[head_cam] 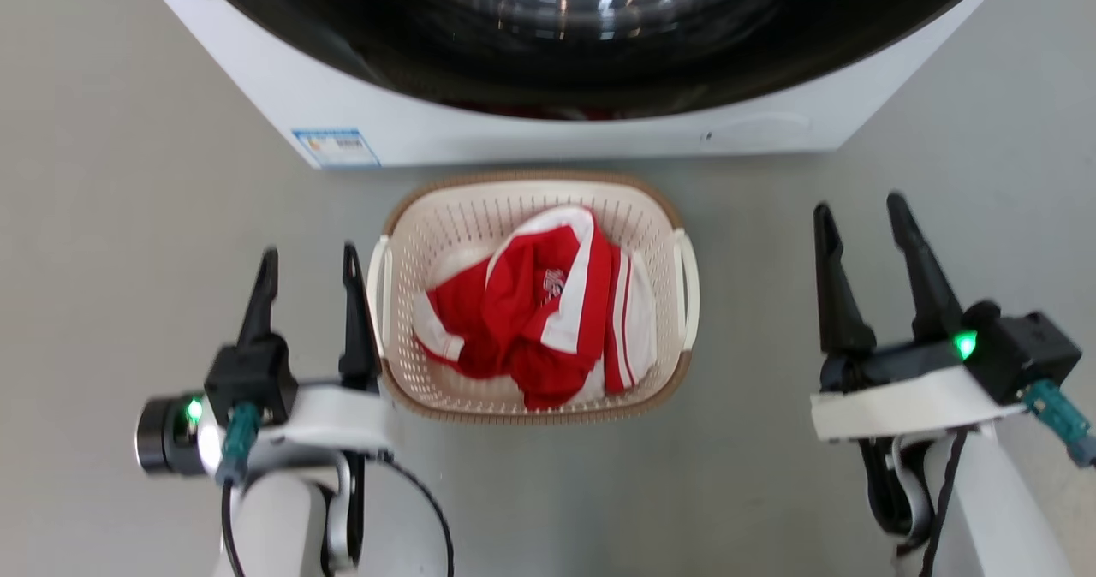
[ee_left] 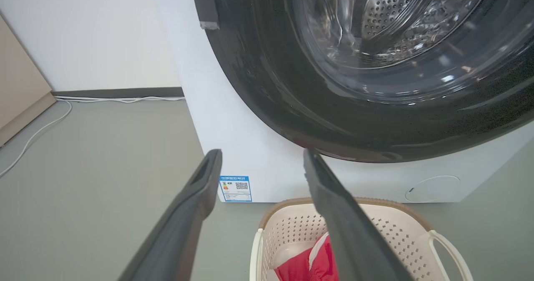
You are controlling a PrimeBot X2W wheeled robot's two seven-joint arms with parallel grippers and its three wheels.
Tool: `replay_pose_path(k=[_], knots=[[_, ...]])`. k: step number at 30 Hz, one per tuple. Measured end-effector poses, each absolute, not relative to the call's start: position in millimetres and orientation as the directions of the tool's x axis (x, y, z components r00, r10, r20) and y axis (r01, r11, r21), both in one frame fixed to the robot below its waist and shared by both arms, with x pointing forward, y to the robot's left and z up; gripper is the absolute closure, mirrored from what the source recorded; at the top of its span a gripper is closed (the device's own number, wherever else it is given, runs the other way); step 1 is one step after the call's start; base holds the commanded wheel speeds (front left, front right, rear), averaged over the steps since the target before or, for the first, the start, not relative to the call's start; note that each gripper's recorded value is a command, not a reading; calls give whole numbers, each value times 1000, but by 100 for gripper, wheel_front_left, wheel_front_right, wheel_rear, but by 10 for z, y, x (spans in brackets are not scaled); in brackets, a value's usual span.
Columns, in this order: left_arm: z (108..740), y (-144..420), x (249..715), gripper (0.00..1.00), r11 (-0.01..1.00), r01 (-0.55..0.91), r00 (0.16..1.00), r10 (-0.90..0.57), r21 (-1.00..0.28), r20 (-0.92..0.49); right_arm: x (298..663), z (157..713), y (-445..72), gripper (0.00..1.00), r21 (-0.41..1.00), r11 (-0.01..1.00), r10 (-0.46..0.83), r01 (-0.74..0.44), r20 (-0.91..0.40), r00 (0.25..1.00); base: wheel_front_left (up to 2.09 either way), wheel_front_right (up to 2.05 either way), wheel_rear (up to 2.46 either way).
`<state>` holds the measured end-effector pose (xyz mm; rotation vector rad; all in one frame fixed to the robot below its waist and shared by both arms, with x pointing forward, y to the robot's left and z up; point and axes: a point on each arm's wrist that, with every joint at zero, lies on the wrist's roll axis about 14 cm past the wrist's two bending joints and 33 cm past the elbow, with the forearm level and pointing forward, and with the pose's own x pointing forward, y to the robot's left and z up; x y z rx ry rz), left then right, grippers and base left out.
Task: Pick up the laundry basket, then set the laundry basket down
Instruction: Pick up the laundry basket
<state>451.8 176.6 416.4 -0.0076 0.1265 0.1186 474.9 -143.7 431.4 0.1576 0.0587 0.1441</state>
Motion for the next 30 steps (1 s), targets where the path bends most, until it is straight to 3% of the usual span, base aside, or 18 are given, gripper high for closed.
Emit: replay_pose_path(k=[30], knots=[[4639,1852,3357,0,987,-159,985,158,-9,-63,3650,4713,-1543,0,201,974,113,-107,-20,993,0,0,0]])
